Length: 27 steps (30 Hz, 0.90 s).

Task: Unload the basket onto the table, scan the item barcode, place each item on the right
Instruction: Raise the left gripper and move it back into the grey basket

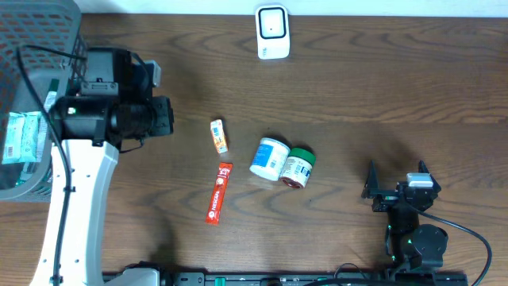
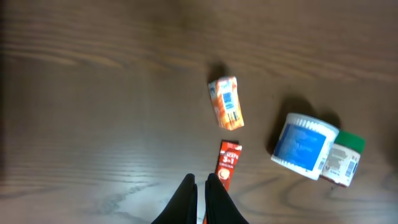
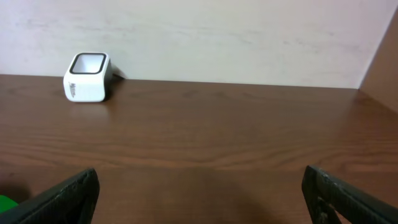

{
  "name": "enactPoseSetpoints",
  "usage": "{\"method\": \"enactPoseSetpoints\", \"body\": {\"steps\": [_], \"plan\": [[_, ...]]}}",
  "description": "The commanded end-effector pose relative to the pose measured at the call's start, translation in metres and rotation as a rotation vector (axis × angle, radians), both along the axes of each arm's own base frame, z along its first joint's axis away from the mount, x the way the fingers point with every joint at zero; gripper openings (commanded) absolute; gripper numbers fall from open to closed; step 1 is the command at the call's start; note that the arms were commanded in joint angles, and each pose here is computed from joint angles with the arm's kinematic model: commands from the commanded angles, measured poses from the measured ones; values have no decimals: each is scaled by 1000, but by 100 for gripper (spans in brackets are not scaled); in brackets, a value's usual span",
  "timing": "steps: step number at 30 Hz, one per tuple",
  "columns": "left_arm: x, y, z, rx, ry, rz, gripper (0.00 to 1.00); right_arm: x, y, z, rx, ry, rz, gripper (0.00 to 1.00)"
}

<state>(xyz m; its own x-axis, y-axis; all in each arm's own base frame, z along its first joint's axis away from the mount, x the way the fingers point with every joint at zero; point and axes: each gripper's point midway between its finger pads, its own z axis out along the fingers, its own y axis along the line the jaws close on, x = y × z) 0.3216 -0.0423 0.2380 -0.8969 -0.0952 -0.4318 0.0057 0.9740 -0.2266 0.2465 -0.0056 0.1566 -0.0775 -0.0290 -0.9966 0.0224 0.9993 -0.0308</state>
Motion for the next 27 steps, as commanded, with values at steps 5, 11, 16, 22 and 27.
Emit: {"method": "enactPoseSetpoints", "body": {"steps": [5, 11, 16, 22, 27], "plan": [[13, 13, 60, 15, -160, 58, 7, 0, 3, -2, -4, 6, 11, 99], [19, 40, 107, 20, -279, 142, 7, 0, 3, -2, -4, 5, 11, 99], [24, 69, 138, 30, -376, 226, 7, 0, 3, -2, -4, 5, 11, 99], [37, 100, 159, 53, -486, 304, 7, 0, 3, -2, -4, 5, 11, 99], [47, 128, 186, 86, -611, 365, 7, 0, 3, -2, -4, 5, 11, 99]]}}
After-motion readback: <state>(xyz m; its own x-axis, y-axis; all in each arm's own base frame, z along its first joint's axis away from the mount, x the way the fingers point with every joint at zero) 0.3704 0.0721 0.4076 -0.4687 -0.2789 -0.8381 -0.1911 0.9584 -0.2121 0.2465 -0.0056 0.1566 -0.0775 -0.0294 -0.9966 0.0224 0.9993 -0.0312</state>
